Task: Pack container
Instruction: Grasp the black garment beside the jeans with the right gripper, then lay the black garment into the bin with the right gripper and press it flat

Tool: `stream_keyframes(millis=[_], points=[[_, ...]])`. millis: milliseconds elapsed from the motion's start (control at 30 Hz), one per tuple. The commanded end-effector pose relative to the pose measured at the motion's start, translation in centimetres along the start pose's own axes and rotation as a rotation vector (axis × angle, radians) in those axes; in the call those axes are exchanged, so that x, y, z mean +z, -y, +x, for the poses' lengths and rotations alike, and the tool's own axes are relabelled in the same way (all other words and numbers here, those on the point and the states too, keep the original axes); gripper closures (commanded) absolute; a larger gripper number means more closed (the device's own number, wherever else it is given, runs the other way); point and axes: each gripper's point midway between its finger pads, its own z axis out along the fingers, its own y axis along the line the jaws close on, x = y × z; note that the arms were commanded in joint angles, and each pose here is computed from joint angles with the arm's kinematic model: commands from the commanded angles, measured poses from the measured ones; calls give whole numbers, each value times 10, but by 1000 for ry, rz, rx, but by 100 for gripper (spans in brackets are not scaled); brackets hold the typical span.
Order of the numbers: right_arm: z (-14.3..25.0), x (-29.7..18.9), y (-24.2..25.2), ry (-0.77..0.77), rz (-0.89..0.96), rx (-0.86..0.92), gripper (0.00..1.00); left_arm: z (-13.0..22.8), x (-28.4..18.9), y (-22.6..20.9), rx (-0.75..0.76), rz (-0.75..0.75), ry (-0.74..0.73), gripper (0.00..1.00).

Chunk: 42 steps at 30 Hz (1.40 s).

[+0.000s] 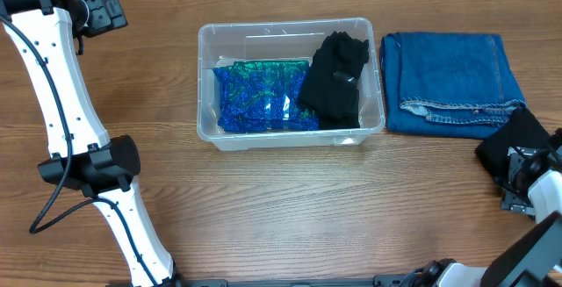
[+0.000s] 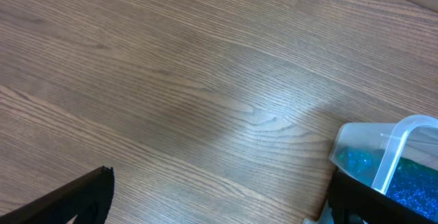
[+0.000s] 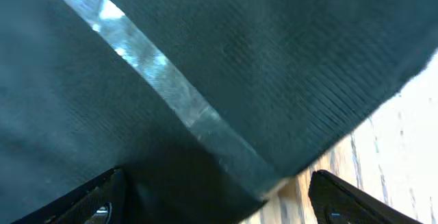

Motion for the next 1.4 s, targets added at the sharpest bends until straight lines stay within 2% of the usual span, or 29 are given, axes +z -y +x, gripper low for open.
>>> stream_keyframes(millis=[0,33,100,133,233,267,400,500,633,833,900,1033,1100,1367], points=[[1,10,-1,-7,-5,-14,13,-3,-12,2,-3,11,29,0],[1,13,-3,-8,-8,-14,19,-3,-12,2,-3,11,29,0],[0,14,-5,-2,-17,-30,45,-3,-12,2,-3,11,30,0],[-1,14,-7,2,-24,-61,54,-3,-12,2,-3,11,29,0],[0,14,-7,-5,-26,-164,90,-3,-12,2,-3,11,29,0],[1,14,-6,-8,-22,-189,96,-3,-12,2,-3,11,29,0],[8,11,-11,-50,-55,-290,96,-3,-12,2,-3,11,29,0],[10,-8,-17,-88,-67,-343,96,-3,-12,2,-3,11,29,0],[-4,-69,-41,-33,-184,-447,96,-3,-12,2,-3,11,29,0],[0,-187,-76,40,-500,-652,96,-3,-12,2,-3,11,29,0],[13,-220,-86,37,-625,-752,96,-3,-12,2,-3,11,29,0],[65,-287,-102,-22,-901,-936,96,-3,-12,2,-3,11,30,0],[89,-305,-108,-52,-990,-1005,96,-3,-12,2,-3,11,29,0],[211,-382,-131,-190,-1303,-1135,96,-3,-12,2,-3,11,29,0]])
